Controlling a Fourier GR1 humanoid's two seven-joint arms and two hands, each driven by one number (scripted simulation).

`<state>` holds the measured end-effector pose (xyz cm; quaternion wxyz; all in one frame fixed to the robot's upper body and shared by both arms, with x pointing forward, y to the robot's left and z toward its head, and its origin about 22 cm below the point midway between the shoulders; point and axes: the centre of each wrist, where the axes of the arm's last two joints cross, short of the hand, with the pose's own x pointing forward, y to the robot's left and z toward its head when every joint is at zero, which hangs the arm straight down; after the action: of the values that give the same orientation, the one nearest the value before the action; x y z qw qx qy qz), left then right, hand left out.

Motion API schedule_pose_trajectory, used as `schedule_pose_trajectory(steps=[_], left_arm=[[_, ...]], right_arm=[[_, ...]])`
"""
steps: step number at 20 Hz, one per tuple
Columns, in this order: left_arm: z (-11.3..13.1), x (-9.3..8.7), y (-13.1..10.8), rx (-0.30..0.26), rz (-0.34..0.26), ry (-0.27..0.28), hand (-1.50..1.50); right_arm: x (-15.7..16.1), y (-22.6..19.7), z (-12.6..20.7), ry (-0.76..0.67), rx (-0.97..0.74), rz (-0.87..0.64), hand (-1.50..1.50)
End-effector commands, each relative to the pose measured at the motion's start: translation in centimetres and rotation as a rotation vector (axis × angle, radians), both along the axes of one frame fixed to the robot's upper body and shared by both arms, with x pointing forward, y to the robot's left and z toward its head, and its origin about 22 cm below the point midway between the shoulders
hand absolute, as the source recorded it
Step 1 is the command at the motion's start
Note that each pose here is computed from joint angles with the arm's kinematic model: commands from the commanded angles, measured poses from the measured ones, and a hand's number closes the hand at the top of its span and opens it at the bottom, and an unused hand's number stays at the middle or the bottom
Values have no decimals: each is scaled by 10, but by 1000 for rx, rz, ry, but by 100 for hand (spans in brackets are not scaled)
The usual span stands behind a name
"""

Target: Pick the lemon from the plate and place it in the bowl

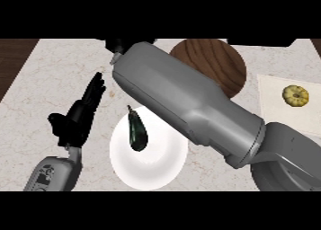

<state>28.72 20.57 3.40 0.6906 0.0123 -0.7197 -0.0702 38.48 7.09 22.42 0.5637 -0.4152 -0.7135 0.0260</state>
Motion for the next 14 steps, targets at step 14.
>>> schedule_pose_trajectory(steps=[14], left_arm=[[4,-11,10,0,-4,-16,0]], right_arm=[[71,-124,-50,288,-333,-281,150]])
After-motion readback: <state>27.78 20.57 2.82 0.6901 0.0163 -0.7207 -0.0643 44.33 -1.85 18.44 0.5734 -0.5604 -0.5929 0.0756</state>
